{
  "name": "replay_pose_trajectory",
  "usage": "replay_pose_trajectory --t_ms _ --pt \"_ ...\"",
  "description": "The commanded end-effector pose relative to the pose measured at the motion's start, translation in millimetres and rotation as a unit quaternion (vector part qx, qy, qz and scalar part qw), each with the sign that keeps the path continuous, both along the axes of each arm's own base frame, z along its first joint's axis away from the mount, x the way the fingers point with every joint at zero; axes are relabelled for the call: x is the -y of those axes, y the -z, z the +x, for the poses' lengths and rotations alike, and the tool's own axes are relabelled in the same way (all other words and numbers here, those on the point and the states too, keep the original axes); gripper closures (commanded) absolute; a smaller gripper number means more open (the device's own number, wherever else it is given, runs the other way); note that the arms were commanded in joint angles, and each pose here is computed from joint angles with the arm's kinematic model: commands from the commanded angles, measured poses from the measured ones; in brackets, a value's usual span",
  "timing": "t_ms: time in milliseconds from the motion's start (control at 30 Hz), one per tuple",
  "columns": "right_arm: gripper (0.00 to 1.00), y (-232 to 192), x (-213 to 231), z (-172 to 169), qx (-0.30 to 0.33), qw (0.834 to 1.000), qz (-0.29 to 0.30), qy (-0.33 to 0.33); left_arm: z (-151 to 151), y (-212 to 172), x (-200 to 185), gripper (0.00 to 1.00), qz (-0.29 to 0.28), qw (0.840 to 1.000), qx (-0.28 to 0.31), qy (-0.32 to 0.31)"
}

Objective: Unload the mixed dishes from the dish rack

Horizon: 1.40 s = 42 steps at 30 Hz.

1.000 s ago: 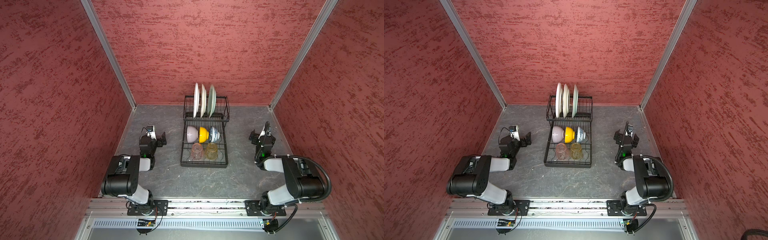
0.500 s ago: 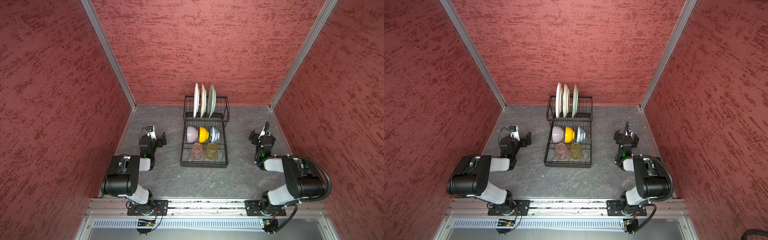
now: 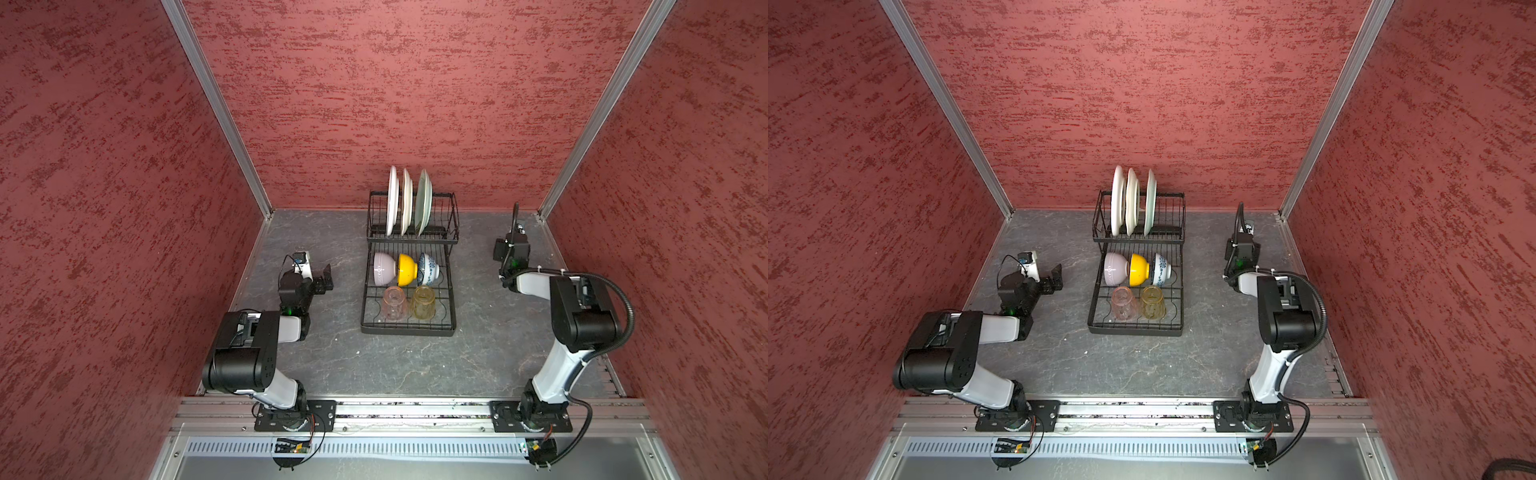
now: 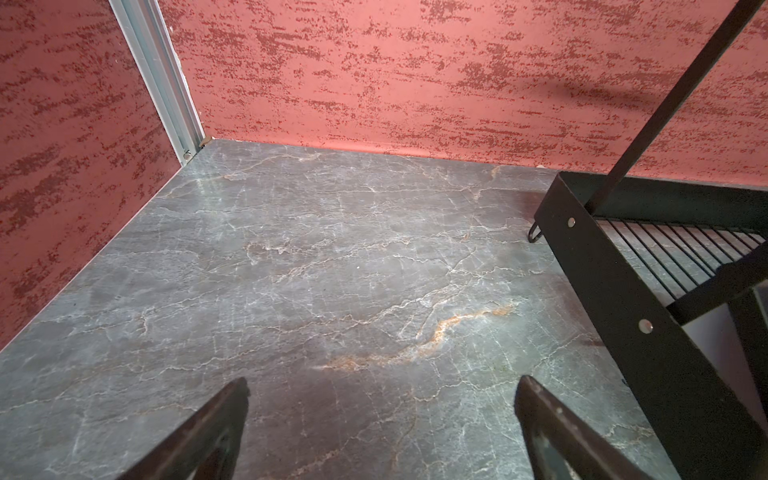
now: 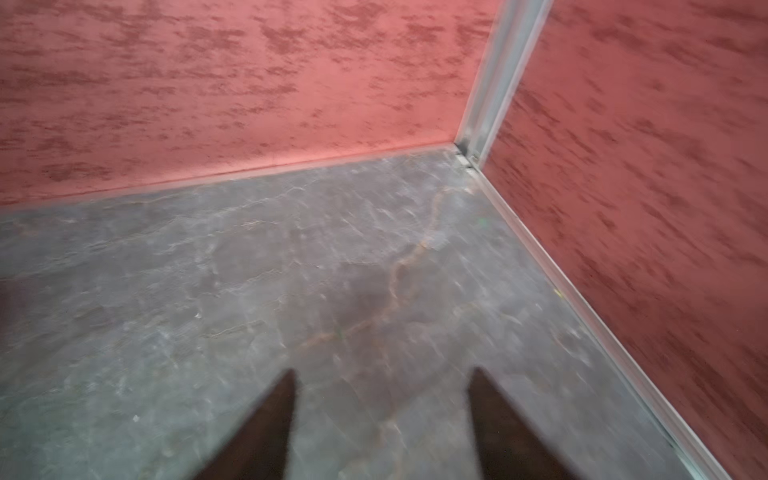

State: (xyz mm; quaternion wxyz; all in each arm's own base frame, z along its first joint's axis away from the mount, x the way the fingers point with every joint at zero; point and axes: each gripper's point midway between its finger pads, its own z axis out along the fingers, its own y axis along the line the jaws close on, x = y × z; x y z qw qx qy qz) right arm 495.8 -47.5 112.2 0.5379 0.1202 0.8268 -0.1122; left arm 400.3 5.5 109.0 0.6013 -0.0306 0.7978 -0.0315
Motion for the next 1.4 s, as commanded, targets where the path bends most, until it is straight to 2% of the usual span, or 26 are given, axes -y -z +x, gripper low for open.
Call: replay_pose_trajectory --t_ms 0,33,133,233,433,533,633,733,800,1033,1167,1367 --pt "0.09 -5.5 -12.3 -48.4 0.005 0.999 -0.002 -0.040 1.8 -4.3 -0.7 0.01 0.000 1.000 0.006 -0.002" --pt "0.01 -16.1 -9.4 -51.2 0.013 0.999 -0.002 -0.030 1.7 -3.9 -0.9 0.00 -0.001 1.000 0.005 -0.003" --pt "0.06 -47.4 -13.1 -49.3 0.007 0.999 0.001 -0.033 1.9 -4.2 -0.9 0.00 0.000 1.000 0.006 -0.003" --pt "0.04 -87.1 -18.3 -62.3 0.058 0.997 0.010 -0.042 1.3 -5.2 -1.1 0.00 0.001 1.000 0.008 -0.004" --pt "0.01 -115.7 -42.0 -88.1 0.056 0.993 0.061 -0.090 -4.5 -34.8 0.1 0.01 0.027 0.999 0.014 -0.032" --pt "0.01 -125.6 -65.4 -105.3 0.055 0.985 0.104 -0.128 -13.6 -61.4 -2.5 0.00 0.045 0.996 0.030 -0.076" --pt "0.01 -129.4 -91.9 -122.7 0.043 0.976 0.126 -0.174 -25.6 -87.6 -4.7 0.00 0.026 0.993 0.013 -0.118" --pt "0.01 -134.8 -122.4 -141.2 0.035 0.959 0.147 -0.239 -41.8 -110.4 -4.4 0.00 0.014 0.989 -0.001 -0.148" --pt "0.01 -133.9 -135.3 -150.2 0.021 0.954 0.161 -0.251 -54.4 -120.4 -1.7 0.00 0.003 0.988 -0.006 -0.156" --pt "0.01 -120.6 -176.9 -171.2 -0.019 0.935 0.207 -0.287 -79.0 -127.5 29.7 0.00 -0.052 0.993 -0.030 -0.102" --pt "0.01 -107.9 -205.9 -182.0 -0.037 0.921 0.227 -0.314 -82.2 -125.9 30.7 0.00 -0.057 0.992 -0.048 -0.101" --pt "0.01 -87.5 -235.6 -189.2 -0.045 0.922 0.209 -0.324 -73.9 -120.5 35.9 0.00 -0.076 0.991 -0.046 -0.096"
